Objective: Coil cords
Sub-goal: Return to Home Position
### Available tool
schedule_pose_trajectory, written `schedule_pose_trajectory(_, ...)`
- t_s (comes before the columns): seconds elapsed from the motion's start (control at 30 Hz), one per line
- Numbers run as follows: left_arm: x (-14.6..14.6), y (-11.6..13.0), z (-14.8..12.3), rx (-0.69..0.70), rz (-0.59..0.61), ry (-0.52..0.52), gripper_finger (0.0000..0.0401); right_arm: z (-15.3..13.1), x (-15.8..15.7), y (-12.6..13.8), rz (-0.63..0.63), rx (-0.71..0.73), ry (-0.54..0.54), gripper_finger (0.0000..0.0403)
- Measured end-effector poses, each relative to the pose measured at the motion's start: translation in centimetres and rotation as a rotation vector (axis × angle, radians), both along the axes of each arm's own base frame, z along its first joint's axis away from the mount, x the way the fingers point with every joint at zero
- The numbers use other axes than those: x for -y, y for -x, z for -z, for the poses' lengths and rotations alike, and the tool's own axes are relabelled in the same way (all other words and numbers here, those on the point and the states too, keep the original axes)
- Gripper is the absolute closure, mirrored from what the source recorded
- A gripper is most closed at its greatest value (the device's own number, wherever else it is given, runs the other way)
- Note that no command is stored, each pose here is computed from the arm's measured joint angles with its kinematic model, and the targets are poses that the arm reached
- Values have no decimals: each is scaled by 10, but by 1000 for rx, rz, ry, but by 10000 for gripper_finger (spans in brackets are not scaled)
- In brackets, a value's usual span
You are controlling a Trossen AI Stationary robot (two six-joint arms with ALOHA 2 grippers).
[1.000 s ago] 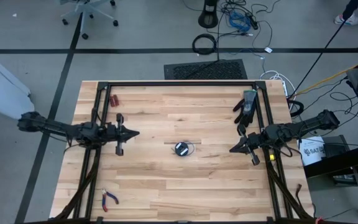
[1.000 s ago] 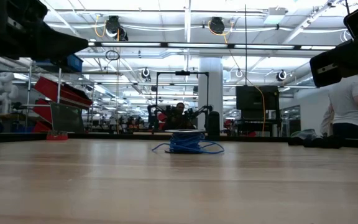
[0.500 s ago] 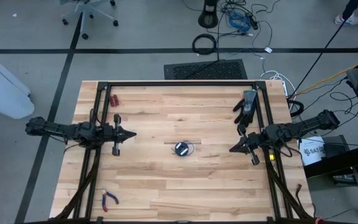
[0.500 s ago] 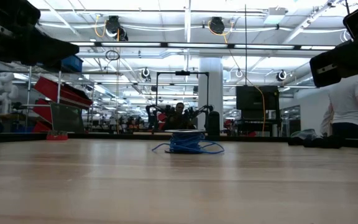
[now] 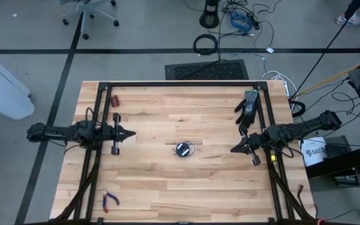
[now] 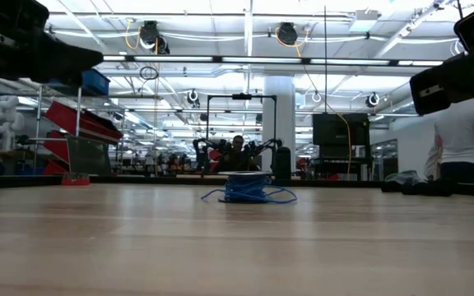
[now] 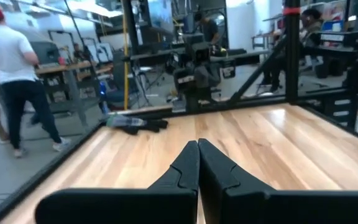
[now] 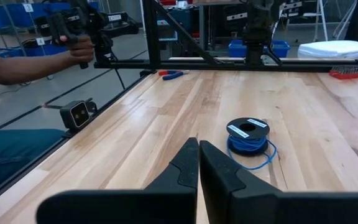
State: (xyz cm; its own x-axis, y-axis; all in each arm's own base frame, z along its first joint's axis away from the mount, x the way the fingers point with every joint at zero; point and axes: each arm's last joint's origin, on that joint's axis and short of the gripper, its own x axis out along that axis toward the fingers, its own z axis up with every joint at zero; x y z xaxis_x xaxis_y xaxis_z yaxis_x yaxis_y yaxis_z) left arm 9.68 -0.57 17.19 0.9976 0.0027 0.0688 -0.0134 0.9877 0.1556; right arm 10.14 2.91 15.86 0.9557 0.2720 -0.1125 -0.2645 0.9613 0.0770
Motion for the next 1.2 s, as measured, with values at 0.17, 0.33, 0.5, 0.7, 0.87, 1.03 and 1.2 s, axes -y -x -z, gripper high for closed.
schedule_pose_trajectory(0.17,-4,0,4,-45,23,35,400,0,0,0,6,-1,-4,403)
schedule_pose_trajectory(0.33,-5,0,5,-49,28,51,400,0,0,0,7,-4,-14,403)
schedule_pose_trajectory(0.5,-3,-1,5,-56,71,94,400,0,1,0,26,-1,-12,403)
schedule_pose_trajectory(0.7,1,-1,5,-61,109,99,400,-1,4,-1,70,6,-2,403)
schedule_pose_trajectory(0.87,3,0,5,-65,135,143,400,-1,12,-3,149,17,34,403)
schedule_pose_trajectory(1.03,5,0,5,-66,151,147,400,-1,18,-3,206,17,37,403)
schedule_pose_trajectory(1.2,5,0,5,-64,141,147,400,-1,20,-4,227,12,13,403)
